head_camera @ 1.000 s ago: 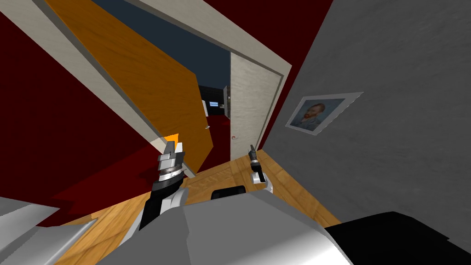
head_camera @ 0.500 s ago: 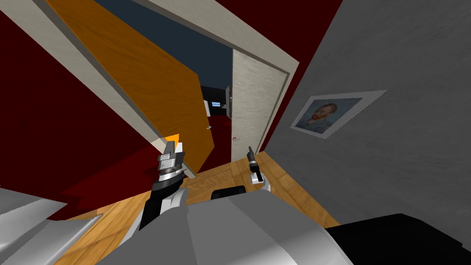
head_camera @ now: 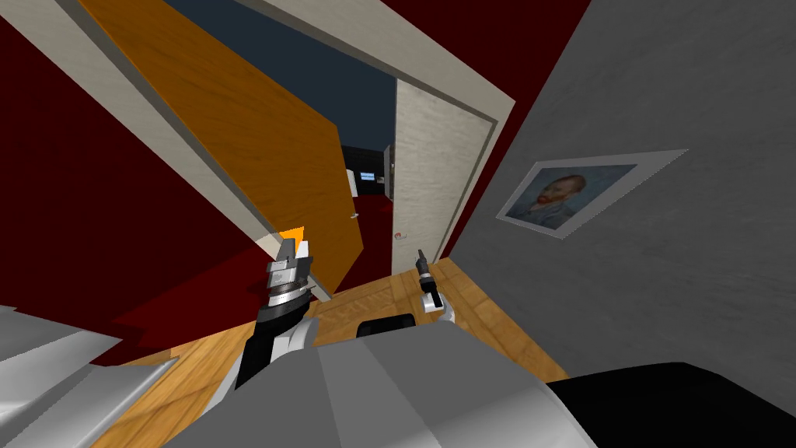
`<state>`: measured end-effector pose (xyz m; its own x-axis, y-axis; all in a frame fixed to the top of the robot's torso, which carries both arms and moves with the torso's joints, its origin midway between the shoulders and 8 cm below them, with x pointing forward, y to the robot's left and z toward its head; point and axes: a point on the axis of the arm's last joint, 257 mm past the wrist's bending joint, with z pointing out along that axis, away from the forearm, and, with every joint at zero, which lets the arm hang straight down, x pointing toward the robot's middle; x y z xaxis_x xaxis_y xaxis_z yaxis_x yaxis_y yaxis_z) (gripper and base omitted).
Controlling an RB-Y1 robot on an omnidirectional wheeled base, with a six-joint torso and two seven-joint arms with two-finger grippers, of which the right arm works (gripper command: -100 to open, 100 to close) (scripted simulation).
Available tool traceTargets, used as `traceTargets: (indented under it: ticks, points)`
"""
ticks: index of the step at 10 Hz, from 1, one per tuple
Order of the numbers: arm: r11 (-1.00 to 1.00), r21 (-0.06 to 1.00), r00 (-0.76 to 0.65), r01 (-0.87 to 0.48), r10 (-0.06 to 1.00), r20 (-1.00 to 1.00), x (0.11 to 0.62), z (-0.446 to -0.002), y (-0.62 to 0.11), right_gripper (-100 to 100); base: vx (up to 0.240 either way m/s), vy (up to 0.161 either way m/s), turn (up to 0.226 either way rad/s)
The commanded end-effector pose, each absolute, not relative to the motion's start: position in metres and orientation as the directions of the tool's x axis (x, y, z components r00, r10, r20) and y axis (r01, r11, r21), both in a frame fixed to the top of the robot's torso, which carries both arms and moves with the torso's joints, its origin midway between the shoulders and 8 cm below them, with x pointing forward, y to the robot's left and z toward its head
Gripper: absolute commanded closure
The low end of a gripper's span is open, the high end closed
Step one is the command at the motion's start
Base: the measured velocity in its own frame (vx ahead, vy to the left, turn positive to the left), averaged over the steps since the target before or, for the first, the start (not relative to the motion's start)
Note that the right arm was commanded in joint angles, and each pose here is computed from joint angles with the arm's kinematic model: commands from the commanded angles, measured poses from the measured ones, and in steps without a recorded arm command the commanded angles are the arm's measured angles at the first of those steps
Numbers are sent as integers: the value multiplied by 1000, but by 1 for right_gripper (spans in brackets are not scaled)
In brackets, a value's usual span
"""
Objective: Push the door open
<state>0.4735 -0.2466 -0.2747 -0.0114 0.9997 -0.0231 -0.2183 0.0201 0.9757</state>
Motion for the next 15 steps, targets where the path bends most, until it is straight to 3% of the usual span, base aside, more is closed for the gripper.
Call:
traceTargets:
  ticks: [1,15]
  points:
    - [19,978,-14,-208,1000,-22,475,-281,-246,-100,38,-22,28]
    - [0,999,-71,-54,997,-4,479,-366,-224,-100,74,-30,61]
